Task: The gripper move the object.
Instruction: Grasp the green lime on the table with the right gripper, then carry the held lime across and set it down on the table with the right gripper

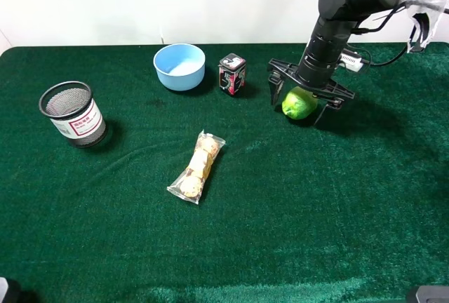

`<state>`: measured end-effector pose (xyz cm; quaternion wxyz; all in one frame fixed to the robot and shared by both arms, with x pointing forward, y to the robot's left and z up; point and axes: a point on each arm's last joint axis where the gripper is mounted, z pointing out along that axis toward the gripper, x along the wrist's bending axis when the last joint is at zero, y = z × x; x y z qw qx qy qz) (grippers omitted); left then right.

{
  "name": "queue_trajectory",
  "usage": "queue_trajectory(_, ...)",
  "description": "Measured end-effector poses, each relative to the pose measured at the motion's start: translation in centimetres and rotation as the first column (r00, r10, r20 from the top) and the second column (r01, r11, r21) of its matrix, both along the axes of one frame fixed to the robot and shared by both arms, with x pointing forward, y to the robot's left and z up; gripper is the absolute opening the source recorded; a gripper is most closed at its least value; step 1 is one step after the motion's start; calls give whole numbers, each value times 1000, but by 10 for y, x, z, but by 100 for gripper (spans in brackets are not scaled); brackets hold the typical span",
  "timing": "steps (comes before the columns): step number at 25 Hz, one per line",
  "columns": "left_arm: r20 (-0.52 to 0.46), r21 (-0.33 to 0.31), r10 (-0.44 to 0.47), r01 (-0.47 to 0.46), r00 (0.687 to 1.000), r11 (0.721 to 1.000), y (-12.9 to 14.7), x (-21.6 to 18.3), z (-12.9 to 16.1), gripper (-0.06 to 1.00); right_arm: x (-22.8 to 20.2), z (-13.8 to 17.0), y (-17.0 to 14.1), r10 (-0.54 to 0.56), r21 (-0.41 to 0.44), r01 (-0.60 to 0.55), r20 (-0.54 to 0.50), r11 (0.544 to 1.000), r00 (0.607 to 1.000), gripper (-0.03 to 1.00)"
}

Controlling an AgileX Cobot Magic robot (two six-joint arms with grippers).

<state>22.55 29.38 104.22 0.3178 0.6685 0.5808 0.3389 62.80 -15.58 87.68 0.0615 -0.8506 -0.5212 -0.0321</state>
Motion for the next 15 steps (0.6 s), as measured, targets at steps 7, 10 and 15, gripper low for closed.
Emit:
queue_trajectory(7,0,0,0,0,1000,1000,0,0,0,99,0,0,0,-2,1,2,0,1000,1000,47)
queue_trajectory(10,0,0,0,0,1000,1000,0,0,0,99,0,0,0,-4,1,4,0,1000,1000,47)
queue_trajectory(15,0,0,0,0,1000,1000,0,0,0,99,0,0,0,-4,1,4,0,1000,1000,47)
